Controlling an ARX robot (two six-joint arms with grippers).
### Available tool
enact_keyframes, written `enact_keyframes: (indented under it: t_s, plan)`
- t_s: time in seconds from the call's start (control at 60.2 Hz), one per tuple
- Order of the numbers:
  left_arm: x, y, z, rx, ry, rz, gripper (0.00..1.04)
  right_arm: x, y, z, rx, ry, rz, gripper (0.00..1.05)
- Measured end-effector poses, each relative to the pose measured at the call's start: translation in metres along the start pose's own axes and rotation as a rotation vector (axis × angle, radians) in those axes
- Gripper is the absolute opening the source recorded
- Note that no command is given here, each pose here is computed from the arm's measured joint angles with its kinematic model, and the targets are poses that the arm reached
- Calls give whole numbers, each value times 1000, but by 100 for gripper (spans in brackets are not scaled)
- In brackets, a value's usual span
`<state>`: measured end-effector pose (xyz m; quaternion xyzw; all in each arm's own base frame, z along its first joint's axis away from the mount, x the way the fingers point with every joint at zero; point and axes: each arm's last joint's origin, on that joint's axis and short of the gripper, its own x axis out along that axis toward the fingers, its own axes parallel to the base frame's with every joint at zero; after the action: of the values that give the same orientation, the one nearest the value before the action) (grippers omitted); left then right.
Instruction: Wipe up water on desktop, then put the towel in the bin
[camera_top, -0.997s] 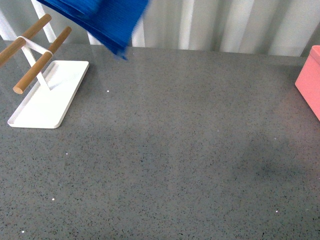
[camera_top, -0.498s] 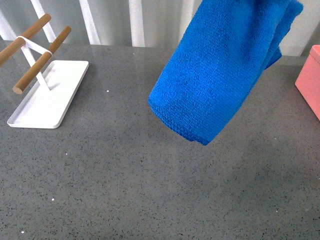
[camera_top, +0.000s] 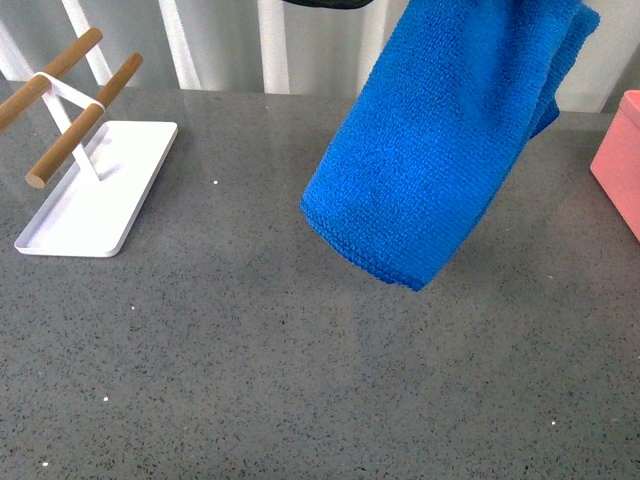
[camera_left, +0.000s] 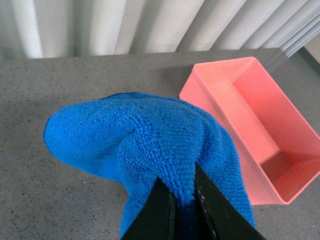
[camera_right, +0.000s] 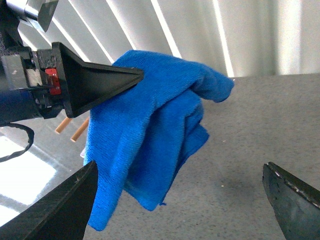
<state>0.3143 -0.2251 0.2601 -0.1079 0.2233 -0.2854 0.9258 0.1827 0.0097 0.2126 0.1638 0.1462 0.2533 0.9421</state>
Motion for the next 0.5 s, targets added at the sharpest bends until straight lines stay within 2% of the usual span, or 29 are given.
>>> enact_keyframes:
  t_s: [0.216,0.382,0.498]
  plan:
    - [-1,-13,12,-56,-11,-40,4,37,8,-15,27,56,101,98]
    - [-3,-24,25,-87,-28,-69,4,63,8,-28,-28,98,114,98]
    - [-3,-27,26,-99,-24,-75,4,80,2,-24,-106,85,103,98]
